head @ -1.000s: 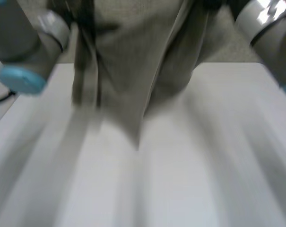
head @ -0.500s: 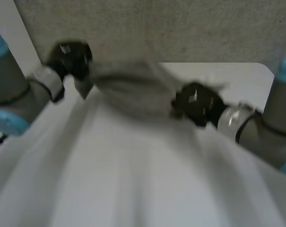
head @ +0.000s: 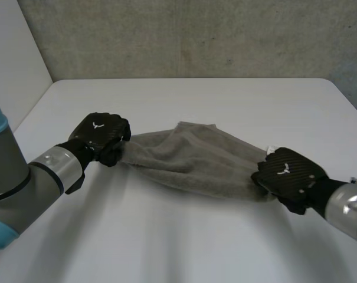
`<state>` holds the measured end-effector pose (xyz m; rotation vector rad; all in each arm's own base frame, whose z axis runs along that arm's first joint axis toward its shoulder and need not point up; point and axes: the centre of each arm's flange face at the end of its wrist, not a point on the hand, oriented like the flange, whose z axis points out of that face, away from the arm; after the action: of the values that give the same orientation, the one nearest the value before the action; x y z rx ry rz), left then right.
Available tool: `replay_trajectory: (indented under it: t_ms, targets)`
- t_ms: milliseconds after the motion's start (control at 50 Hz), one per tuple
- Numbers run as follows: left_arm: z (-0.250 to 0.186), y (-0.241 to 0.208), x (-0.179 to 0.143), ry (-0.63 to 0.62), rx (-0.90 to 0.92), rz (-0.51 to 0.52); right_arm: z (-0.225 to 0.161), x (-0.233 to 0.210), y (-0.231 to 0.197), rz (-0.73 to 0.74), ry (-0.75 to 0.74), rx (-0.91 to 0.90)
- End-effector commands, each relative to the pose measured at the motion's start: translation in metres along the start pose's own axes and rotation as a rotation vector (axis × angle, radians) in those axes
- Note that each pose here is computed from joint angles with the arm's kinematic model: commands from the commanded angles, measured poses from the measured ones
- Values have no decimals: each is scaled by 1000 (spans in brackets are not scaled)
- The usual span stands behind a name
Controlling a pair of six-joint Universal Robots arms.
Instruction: Fold the towel.
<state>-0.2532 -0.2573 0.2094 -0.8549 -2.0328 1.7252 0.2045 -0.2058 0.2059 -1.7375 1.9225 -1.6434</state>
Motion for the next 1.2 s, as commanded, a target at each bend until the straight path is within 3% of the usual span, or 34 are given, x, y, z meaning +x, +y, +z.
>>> replay_trajectory:
  t_ms: [20,100,240,340,480,700,920,1200]
  targets:
    - [-17,-6,24,88,24,-24,-38,-2,-12,31,-63,76]
    - [-20,-2,33,112,16,-39,-47,-6,-19,36,-118,123]
    - [-16,3,31,108,11,-41,-44,14,-20,-2,-88,140]
    - [-13,10,29,103,-9,-46,-20,33,-23,127,-150,156]
    - [-15,16,31,104,-33,-52,48,43,-50,194,-216,134]
    - [-27,21,34,103,-53,-51,178,38,-60,175,-128,127]
    - [-30,20,40,119,-52,-51,226,8,-42,177,-151,166]
    - [-34,13,44,128,-25,-39,245,-9,-44,134,-103,221]
